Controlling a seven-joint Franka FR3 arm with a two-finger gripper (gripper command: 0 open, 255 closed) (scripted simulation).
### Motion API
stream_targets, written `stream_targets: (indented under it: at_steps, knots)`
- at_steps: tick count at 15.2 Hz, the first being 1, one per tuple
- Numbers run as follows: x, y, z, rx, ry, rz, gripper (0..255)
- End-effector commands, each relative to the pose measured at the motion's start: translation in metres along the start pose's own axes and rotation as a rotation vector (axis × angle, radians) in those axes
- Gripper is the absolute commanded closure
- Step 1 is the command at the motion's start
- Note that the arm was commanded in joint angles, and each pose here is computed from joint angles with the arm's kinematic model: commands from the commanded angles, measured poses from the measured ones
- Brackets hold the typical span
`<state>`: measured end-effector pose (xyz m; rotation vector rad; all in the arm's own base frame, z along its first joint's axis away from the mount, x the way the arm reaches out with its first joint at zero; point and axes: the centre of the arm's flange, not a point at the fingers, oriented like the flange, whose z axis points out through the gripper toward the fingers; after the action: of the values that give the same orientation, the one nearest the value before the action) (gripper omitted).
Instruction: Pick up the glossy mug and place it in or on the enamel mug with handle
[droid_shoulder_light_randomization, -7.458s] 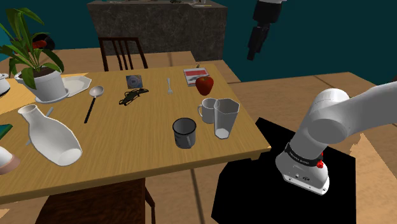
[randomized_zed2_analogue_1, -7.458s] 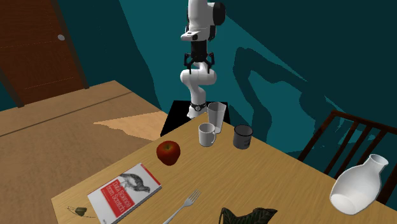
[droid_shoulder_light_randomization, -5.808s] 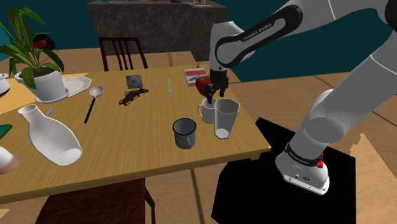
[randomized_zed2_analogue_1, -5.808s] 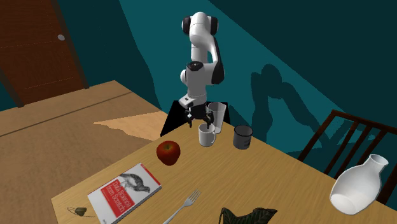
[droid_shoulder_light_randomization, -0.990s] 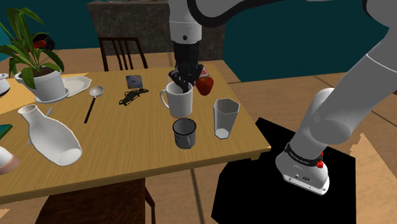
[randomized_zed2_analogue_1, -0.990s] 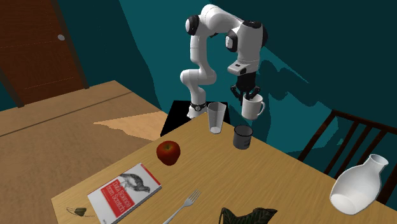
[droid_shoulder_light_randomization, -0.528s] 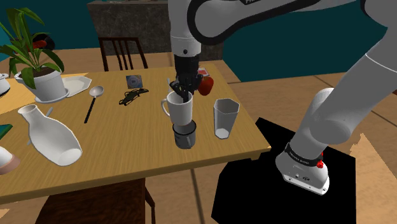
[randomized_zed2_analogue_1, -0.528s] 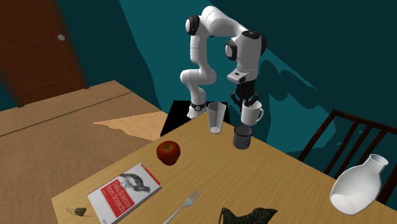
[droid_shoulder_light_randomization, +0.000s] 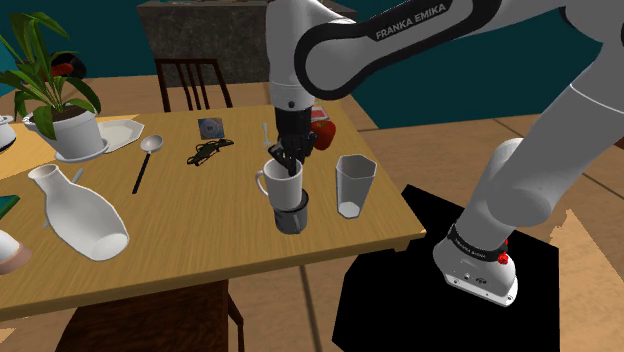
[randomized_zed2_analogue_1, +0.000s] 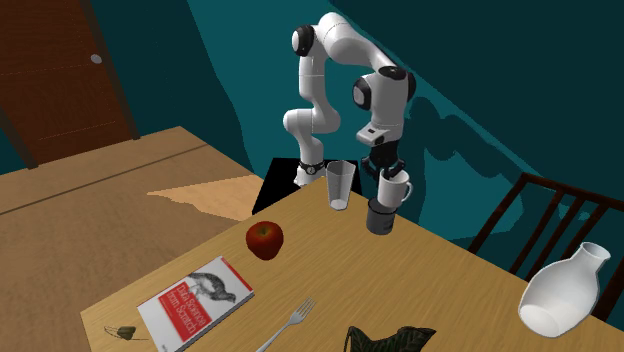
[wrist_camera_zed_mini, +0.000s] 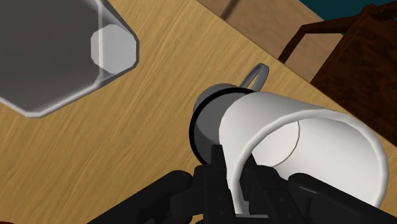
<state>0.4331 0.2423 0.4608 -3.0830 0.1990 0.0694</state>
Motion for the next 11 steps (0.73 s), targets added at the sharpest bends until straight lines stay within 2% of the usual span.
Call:
stream_targets:
  at_steps: [1,9,10,11]
  knots:
    - [0.0007,0.0006,0.0101,0.0,0.001,0.0,255]
    - [0.0007,0.0006,0.0101,0.0,0.001,0.0,255]
    - [0.0008,0.0007,0.01,0.0,0.001,0.0,0]
    - [0.0009,0.0007,0.01,0.0,0.001,0.0,0]
